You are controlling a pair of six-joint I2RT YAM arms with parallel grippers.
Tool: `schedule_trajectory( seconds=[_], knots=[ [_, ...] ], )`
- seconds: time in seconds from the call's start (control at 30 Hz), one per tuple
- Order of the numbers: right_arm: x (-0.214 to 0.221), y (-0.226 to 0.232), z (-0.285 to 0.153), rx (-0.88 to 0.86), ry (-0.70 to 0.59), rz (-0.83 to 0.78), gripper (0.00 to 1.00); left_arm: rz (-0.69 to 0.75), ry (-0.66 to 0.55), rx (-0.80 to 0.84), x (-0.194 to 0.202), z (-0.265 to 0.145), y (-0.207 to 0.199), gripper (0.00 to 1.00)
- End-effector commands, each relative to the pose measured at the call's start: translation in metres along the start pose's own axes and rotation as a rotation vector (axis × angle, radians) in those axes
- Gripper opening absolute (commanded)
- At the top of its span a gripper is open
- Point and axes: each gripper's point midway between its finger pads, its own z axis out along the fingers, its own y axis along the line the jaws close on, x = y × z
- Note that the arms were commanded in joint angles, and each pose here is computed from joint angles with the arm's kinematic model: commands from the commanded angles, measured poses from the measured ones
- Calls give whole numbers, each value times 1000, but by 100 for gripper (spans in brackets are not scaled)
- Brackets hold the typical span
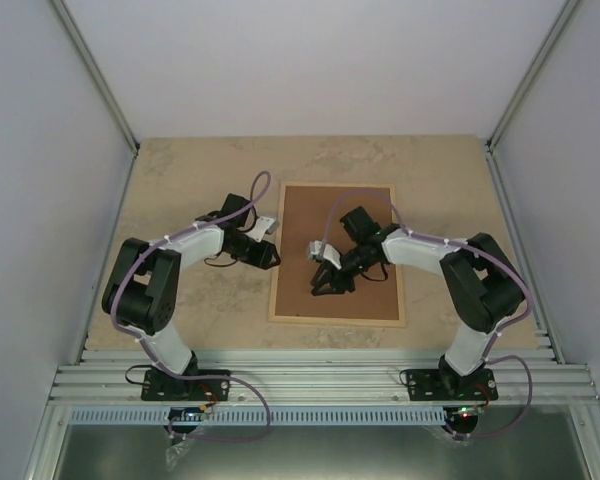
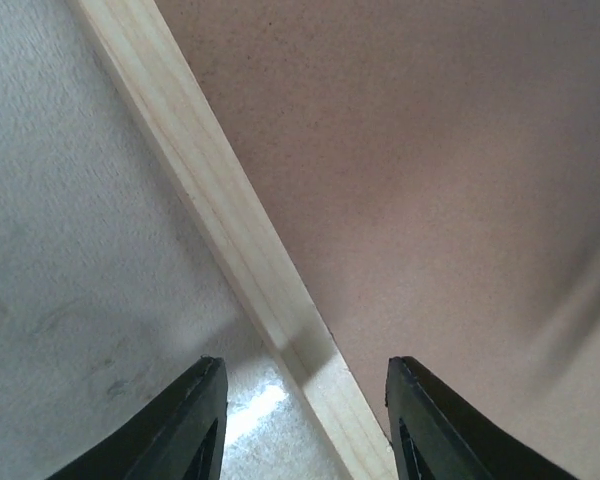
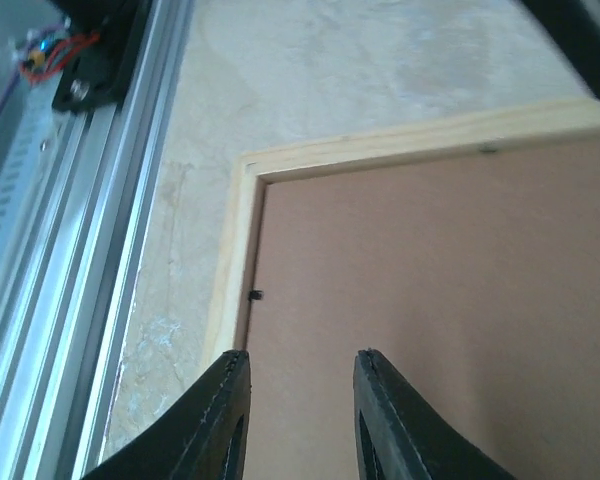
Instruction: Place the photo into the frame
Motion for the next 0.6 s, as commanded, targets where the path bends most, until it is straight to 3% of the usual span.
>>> schedule_trajectory(
  seconds=[0.0,0.2,0.37,0.57],
  knots=[
    [-1,14,20,29,84,-230,30,-77,-10,37,3,7,-1,47],
    [0,21,44,43,130,-278,27,-125,27,51,11,17,1,49],
    [6,13,62,134,183,-277,22,-164,47,47,18,27,6,57],
    [15,13,73,177,220,-279,19,-166,81,14,27,35,16,56]
  ],
)
